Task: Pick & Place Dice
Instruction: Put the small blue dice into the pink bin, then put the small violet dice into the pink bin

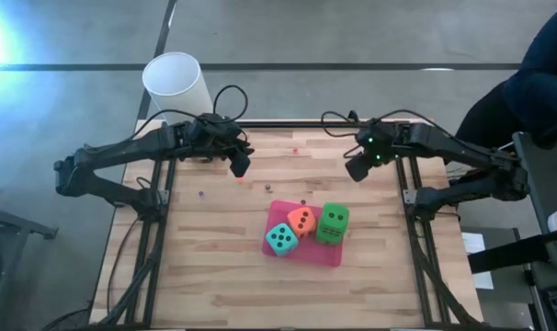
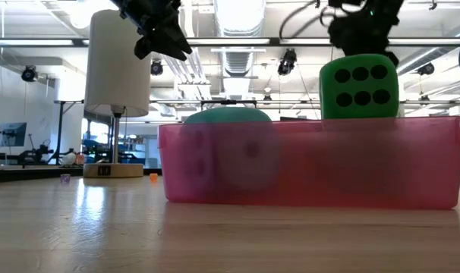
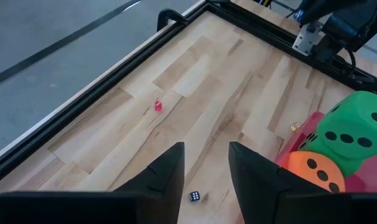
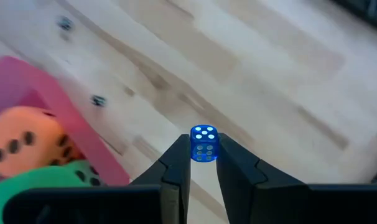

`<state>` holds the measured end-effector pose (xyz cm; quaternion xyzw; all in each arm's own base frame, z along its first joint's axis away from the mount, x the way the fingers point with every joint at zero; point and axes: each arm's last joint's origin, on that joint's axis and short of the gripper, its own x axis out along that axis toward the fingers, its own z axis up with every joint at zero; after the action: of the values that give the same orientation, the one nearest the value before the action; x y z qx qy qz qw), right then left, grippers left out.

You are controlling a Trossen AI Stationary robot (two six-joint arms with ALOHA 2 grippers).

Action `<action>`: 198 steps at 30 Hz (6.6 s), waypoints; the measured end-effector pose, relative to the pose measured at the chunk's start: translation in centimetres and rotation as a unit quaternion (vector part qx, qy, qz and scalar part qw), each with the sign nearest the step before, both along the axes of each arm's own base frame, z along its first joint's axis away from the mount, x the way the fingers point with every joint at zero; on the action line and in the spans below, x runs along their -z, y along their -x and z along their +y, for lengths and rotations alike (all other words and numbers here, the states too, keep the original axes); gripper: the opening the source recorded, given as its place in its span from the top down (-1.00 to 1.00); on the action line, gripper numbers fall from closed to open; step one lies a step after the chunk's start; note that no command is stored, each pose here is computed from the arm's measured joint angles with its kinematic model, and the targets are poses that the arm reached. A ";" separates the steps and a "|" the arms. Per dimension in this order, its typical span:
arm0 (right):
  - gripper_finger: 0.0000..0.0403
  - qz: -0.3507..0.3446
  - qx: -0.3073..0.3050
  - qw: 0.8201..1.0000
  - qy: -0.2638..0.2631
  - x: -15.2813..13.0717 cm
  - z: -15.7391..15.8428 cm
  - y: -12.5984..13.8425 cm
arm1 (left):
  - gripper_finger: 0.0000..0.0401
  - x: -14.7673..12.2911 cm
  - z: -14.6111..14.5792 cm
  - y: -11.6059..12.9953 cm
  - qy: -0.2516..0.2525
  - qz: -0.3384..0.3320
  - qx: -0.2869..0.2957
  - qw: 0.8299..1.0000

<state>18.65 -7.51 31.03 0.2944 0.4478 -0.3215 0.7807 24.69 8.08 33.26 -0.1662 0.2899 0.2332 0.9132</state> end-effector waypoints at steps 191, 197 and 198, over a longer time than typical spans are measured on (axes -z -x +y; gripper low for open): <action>0.45 -0.126 -0.476 0.868 0.059 -6.2 17.0 -4.6 | 0.35 2.8 -0.9 2.6 0.054 0.188 0.015 0.981; 0.43 -0.157 -0.427 0.882 0.124 -8.2 15.8 -2.7 | 0.37 6.4 -1.2 3.6 0.113 0.240 -0.035 0.964; 0.42 -0.161 -0.417 0.884 0.134 -8.4 15.5 -2.4 | 0.38 7.1 -1.3 3.9 0.127 0.248 -0.044 0.959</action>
<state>21.03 8.04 39.48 0.0207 0.3494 0.0284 0.9363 20.83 6.76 26.11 -0.2298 0.5273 0.2681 0.7728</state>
